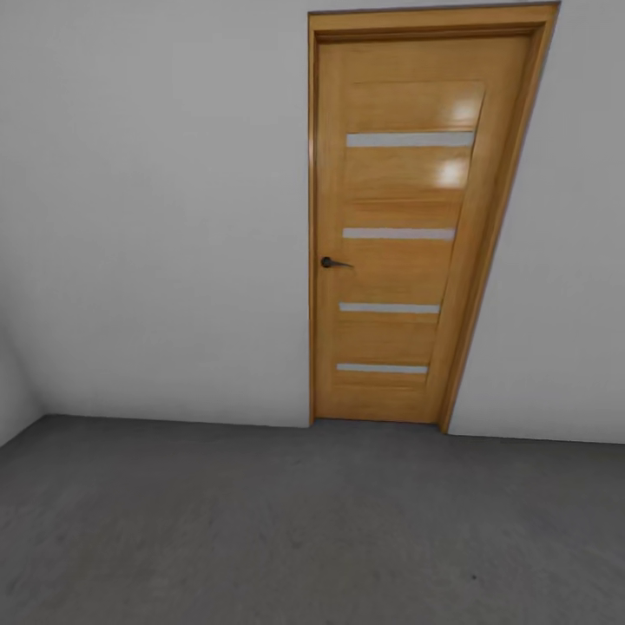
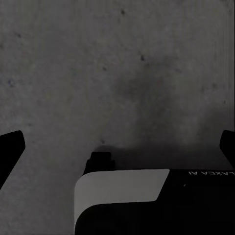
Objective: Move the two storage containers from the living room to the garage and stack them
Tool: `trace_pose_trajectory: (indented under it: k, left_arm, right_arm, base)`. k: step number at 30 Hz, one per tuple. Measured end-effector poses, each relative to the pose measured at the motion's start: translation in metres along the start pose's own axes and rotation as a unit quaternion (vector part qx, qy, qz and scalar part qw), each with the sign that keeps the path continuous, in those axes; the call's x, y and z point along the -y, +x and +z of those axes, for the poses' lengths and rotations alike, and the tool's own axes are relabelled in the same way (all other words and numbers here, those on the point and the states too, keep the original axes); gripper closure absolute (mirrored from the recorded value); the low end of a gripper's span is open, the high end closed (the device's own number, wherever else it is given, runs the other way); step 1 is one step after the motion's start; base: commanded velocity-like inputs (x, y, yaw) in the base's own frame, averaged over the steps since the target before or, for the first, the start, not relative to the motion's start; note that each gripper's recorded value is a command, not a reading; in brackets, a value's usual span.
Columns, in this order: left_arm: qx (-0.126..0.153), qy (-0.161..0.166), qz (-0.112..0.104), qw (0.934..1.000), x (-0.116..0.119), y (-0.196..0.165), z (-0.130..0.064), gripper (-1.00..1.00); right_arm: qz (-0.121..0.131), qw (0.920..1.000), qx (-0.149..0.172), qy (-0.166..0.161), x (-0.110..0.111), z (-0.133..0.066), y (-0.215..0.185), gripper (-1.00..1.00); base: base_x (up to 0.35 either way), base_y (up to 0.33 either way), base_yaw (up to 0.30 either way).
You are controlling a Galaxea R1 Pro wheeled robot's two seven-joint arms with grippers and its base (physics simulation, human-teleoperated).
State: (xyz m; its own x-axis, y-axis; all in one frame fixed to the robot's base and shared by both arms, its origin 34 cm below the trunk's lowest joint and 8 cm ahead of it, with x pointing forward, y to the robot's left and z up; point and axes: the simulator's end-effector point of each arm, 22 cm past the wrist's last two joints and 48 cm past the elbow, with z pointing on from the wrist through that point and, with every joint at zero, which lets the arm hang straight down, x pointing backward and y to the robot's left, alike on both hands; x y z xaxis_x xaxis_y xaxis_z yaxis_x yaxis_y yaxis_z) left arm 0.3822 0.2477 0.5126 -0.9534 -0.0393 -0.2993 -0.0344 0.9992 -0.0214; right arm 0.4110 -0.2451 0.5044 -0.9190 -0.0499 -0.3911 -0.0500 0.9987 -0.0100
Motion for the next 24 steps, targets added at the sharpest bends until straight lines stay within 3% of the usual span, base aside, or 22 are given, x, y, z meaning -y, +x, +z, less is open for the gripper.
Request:
trace_pose_trajectory:
  k: [24]
  left_arm:
    - [0.000, 0.001, 0.000, 1.0000, 0.0005, 0.0004, 0.0001, -1.00]
  right_arm:
    - [0.000, 1.0000, 0.000, 0.001, 0.0014, 0.0000, 0.0001, -1.00]
  base:
    - [0.312, -0.129, 0.000]
